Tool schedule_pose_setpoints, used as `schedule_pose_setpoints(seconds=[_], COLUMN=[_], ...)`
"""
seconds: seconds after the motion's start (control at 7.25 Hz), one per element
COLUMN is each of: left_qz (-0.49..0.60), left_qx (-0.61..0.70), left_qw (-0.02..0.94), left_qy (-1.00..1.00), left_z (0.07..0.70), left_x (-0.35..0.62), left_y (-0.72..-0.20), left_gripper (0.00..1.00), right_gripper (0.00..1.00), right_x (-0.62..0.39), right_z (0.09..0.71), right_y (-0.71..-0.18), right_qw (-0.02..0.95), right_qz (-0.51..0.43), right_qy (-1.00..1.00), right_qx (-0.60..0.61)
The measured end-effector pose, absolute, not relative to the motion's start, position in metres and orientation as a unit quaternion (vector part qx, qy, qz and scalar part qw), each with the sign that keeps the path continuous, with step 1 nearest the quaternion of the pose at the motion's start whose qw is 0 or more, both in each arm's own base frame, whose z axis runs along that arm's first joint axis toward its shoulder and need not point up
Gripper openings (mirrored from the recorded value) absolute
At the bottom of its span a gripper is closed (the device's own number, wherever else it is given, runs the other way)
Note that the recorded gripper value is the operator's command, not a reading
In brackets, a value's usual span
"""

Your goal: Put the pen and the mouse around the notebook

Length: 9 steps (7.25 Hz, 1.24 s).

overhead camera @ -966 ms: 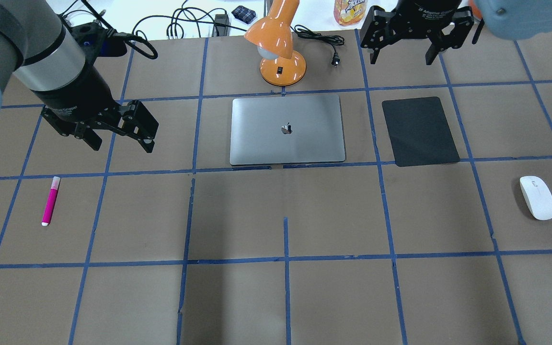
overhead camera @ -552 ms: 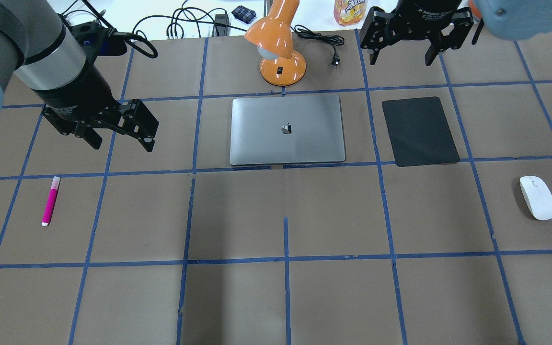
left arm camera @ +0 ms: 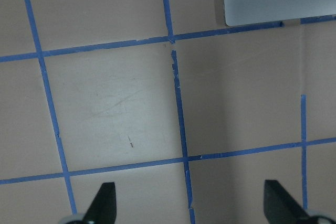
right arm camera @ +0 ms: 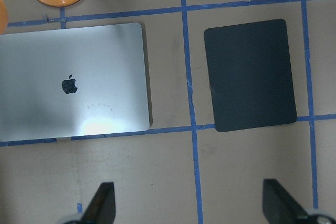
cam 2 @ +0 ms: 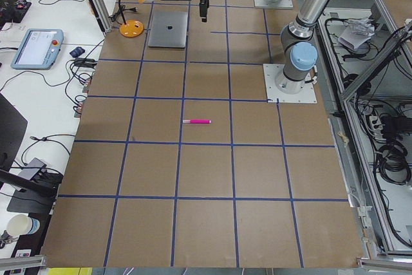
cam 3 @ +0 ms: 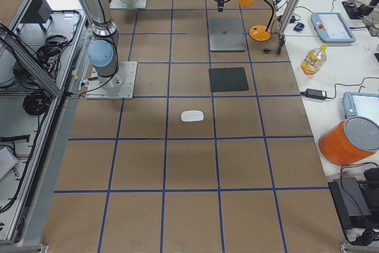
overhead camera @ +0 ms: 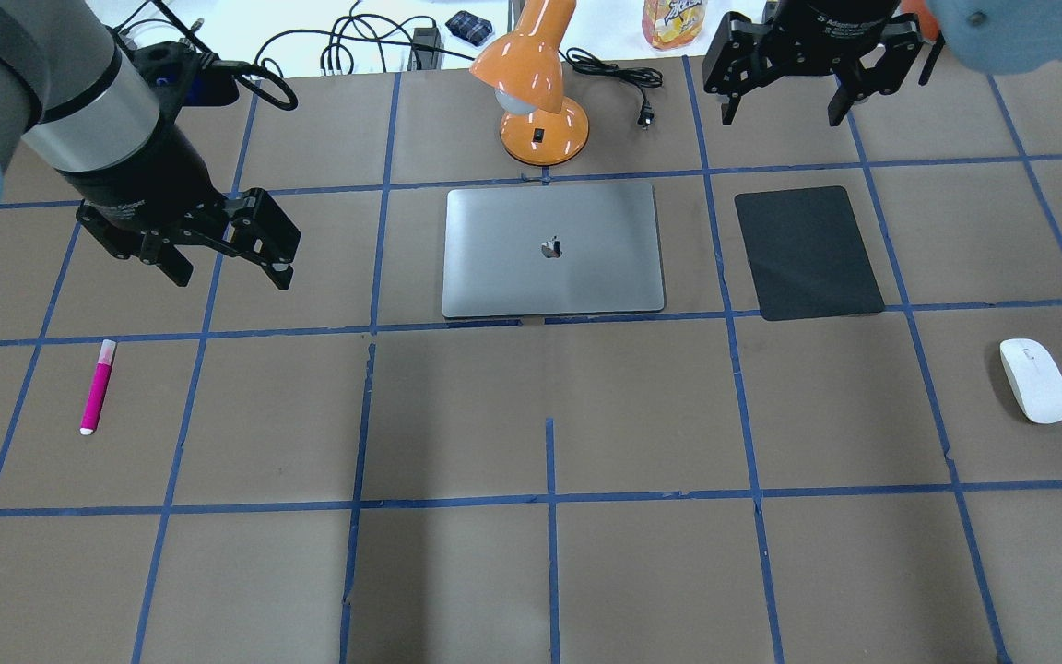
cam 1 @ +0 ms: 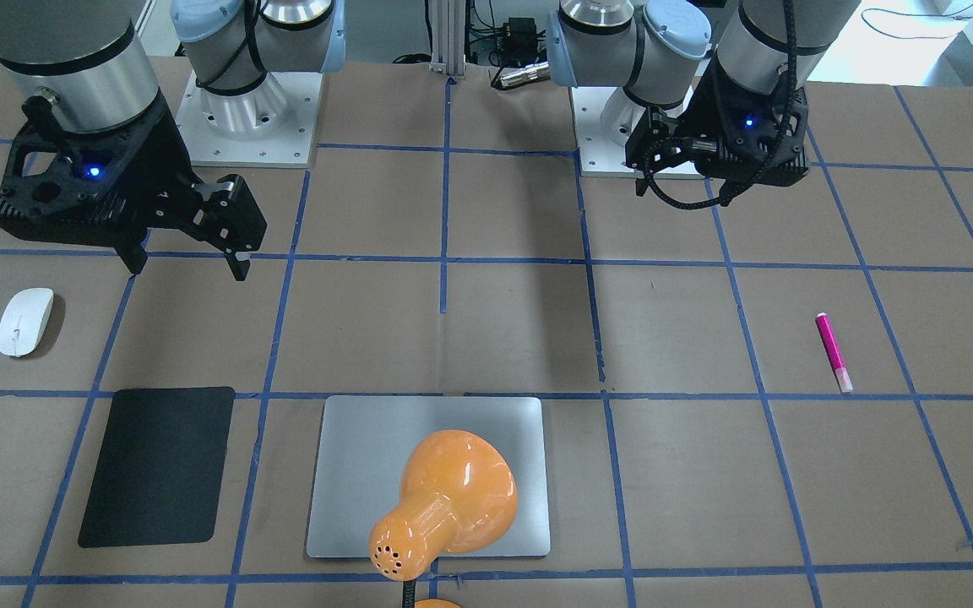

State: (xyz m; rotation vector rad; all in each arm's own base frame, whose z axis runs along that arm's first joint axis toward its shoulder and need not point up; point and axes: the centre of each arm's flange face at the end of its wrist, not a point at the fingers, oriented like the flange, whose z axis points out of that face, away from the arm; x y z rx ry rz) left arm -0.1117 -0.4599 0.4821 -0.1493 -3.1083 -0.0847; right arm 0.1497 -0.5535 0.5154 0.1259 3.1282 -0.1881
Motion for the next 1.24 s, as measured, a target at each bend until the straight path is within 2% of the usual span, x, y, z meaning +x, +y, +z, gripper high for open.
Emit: schedule_pose_setpoints(seconds=[0.28,0.69,0.97,1.1,1.24], left_qz=[-0.028,-0.03,-0.04,-0.049,-0.059], left_qx=[-0.045,-0.044,-0.017,0.018,0.06], left_qw=[0.014,0.015,0.019,0.022,0.027], left_qy=[-0.998,-0.998,-0.999,-0.998,-0.996], left_z=[0.481,0.479,0.469,0.459,0.446], left_x=[-0.109,-0.108,-0.082,-0.049,-0.008], left_y=[-0.461,-0.462,-0.472,-0.478,-0.484], left_gripper=[1.0,1.0,1.0,1.0,1.0], right_gripper=[1.0,1.0,0.99,0.97,0.98], right_x=[0.096,-0.052,-0.144,-0.178,-0.202], right_z=[0.516,0.494,0.454,0.434,0.412], right_y=[-0.563,-0.562,-0.536,-0.521,-0.51], right_qw=[-0.004,-0.003,0.011,0.018,0.017], right_qz=[-0.056,-0.009,0.028,0.043,0.05], right_qy=[0.998,0.999,0.999,0.999,0.999], right_qx=[0.035,-0.034,-0.02,-0.006,0.007])
